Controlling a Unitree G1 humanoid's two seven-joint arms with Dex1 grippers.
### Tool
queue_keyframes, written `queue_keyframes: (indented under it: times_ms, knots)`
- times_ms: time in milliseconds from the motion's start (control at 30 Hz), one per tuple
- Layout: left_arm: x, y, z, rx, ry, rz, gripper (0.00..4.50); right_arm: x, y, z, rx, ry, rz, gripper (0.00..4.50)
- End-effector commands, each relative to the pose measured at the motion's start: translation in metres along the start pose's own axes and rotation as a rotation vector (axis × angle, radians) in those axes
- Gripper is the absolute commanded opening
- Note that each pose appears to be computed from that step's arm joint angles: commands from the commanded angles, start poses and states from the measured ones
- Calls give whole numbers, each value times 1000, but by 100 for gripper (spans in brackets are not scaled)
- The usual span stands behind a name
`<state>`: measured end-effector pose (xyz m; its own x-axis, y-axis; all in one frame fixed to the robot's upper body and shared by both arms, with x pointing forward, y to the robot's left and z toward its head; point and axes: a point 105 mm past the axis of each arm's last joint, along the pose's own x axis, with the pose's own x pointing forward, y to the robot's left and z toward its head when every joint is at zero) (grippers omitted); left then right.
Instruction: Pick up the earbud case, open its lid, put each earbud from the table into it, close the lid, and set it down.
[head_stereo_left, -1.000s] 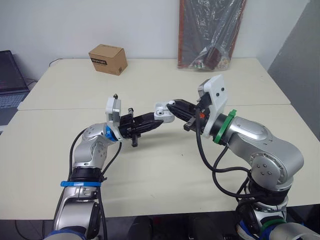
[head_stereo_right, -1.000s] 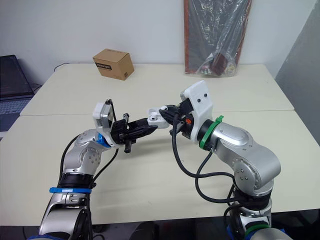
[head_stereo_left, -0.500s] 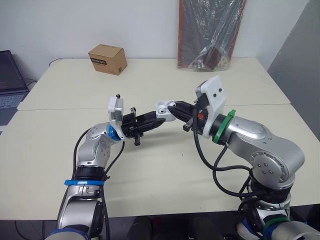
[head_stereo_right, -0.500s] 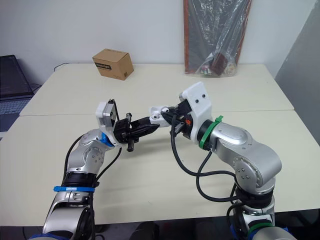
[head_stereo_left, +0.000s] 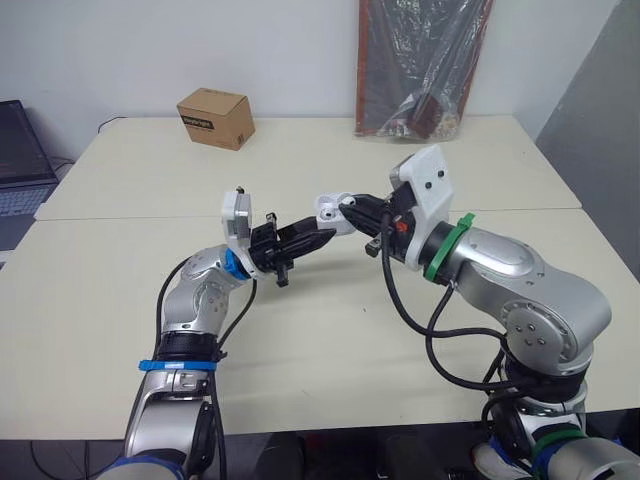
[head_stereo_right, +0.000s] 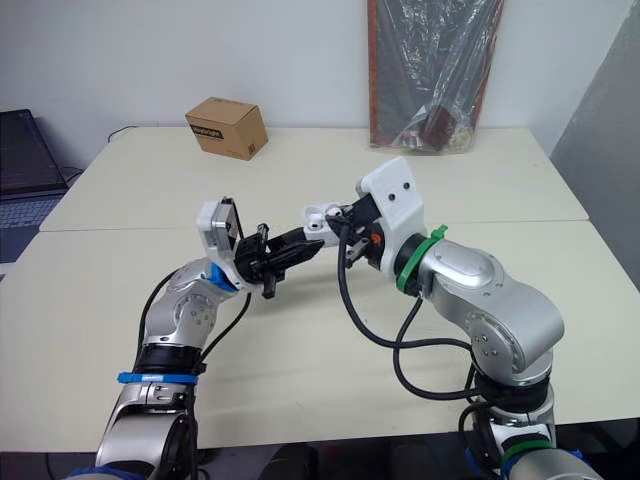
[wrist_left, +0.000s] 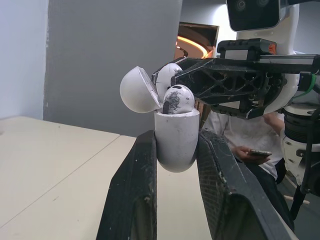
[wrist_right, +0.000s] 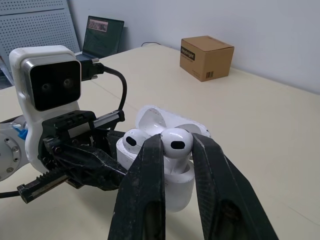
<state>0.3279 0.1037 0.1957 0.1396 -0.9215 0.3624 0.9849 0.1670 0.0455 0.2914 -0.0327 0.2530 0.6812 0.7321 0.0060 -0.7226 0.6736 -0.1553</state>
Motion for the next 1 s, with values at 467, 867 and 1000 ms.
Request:
queue_keyframes:
  times_ms: [467,867,1000]
  knots:
    - [5,-10,21,79,-22,-66,82,-21,-1,32,-21,-194,95,348]
    - [-5,-17,23,27,35,-127,82,-18,-36,20,-7,-40,141,104]
    - [-5,-22,25,3,51,-158,82,3,-44,1,-109,49,168,5]
